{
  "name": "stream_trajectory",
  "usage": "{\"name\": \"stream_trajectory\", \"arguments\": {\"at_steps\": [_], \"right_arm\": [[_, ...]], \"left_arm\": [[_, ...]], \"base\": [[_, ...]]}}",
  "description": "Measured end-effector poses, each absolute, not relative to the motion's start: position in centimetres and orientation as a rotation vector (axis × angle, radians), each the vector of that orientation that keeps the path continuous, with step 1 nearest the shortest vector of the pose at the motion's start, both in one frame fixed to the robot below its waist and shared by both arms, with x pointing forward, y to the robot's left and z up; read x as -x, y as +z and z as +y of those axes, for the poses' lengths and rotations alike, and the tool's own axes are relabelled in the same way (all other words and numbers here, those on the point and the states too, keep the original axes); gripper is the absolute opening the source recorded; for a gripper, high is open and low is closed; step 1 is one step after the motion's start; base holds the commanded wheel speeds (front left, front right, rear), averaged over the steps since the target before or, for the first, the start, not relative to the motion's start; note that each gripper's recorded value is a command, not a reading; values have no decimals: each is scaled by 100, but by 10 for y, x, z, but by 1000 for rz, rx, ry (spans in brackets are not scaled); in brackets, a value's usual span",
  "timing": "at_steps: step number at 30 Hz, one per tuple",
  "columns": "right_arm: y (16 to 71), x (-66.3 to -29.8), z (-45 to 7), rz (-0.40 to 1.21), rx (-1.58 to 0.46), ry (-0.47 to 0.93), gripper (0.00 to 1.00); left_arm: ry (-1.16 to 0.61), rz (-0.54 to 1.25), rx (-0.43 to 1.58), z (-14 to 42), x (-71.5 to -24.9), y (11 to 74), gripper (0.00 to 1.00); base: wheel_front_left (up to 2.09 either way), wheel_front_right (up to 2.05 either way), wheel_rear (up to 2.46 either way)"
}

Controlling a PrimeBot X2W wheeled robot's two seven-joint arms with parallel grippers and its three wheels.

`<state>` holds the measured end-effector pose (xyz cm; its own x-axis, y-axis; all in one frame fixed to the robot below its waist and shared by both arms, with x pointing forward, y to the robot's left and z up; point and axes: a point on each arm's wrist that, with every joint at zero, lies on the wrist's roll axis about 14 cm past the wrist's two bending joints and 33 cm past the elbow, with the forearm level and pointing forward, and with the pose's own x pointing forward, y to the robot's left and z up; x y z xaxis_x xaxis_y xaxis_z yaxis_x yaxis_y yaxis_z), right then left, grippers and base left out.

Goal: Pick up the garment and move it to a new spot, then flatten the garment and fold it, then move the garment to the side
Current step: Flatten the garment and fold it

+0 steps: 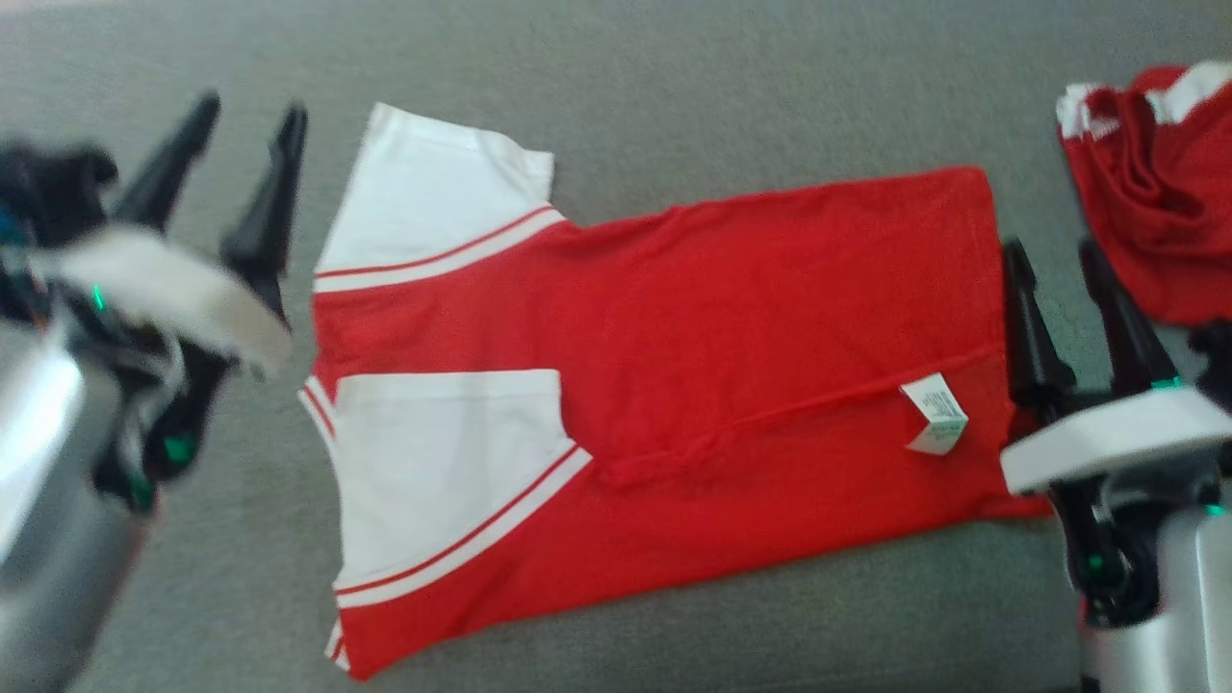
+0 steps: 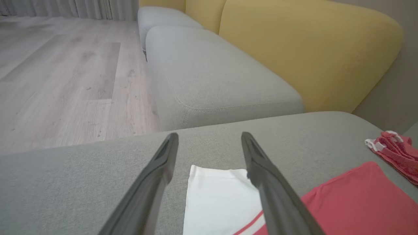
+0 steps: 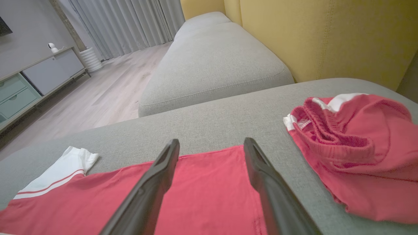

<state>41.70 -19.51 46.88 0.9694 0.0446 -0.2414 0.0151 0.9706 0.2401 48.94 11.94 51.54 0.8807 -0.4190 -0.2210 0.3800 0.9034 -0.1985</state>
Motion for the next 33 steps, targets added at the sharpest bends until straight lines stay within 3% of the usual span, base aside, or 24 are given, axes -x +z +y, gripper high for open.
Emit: {"name": "stream_trajectory", "arguments": {"at_steps": [7, 17, 25, 27, 28, 31, 32, 33], "right_arm": [[466, -441, -191, 243, -218, 37, 100], [438, -444, -210, 299, -192, -19, 100], [432, -439, -220, 310, -190, -49, 100], [432, -439, -220, 307, -190, -49, 100], [431, -439, -219, 309, -190, -48, 100], [432, -444, -219, 305, -172, -42, 100], [433, -447, -218, 303, -168, -38, 100], [434, -449, -217, 304, -165, -34, 100]], "left_arm": [[-486, 468, 25, 110, -542, 470, 100], [-504, 776, -42, 98, -557, 364, 100], [-562, 812, -56, 85, -560, 360, 100], [-578, 822, -53, 82, -558, 361, 80], [-585, 826, -56, 80, -556, 361, 58], [-606, 829, -66, 75, -553, 362, 24], [-609, 828, -64, 74, -552, 362, 3], [-609, 821, -63, 74, -552, 363, 0]], "base": [[0, 0, 0], [0, 0, 0], [0, 0, 0], [0, 0, 0], [0, 0, 0], [0, 0, 0], [0, 0, 0], [0, 0, 0]]}}
